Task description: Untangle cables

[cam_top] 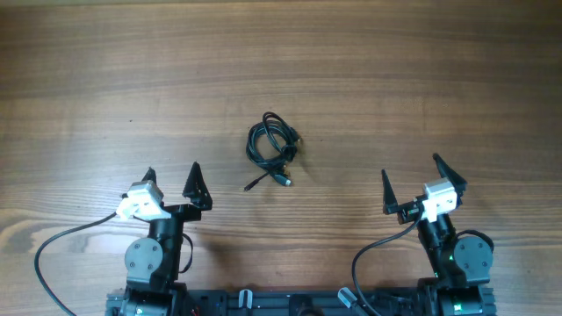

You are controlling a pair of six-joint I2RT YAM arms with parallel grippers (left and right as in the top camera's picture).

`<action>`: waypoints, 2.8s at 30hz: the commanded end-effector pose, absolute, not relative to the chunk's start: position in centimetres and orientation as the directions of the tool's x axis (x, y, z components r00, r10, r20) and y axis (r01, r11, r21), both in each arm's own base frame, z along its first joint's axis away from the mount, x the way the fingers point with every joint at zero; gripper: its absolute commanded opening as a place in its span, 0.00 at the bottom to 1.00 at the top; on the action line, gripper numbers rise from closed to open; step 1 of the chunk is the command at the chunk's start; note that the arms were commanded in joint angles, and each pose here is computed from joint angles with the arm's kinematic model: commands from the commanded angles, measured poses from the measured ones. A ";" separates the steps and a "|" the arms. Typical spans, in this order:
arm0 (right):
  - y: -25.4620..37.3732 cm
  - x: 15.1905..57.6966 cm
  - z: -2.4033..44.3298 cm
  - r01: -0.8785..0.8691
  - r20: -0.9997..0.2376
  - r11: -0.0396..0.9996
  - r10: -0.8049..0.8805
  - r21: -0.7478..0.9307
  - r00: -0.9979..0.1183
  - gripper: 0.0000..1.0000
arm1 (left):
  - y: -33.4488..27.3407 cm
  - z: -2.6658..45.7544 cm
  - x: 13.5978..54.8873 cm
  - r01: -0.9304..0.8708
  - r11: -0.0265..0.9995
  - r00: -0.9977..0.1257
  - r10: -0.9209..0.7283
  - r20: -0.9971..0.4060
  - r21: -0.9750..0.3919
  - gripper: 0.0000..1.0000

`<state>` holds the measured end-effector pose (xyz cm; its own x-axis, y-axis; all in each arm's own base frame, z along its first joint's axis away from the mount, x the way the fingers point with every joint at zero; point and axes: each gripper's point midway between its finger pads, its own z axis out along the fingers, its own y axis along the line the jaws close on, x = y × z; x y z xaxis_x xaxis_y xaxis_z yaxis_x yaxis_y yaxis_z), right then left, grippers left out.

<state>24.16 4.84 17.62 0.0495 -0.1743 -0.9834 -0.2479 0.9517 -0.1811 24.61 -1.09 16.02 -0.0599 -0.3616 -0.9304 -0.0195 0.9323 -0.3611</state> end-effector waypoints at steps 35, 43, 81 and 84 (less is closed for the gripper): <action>4.7 24.1 17.8 -0.239 -0.983 0.953 -0.176 -0.185 0.058 1.00 | 0.0 28.3 22.1 0.036 0.923 0.194 -0.382 -0.904 -0.383 1.00; 4.7 24.1 17.8 -0.239 -0.983 0.953 -0.176 -0.185 0.058 1.00 | 0.2 35.1 20.8 -0.015 0.930 0.067 -0.365 -0.929 -0.367 1.00; 4.7 24.1 17.8 -0.239 -0.983 0.953 -0.176 -0.185 0.058 1.00 | -6.7 24.5 31.9 -0.114 0.946 -0.866 -0.245 -0.436 -0.304 0.04; 4.7 24.1 17.8 -0.239 -0.983 0.953 -0.176 -0.185 0.058 1.00 | -6.7 23.4 32.0 -0.128 0.947 -0.884 -0.244 -0.400 -0.294 0.04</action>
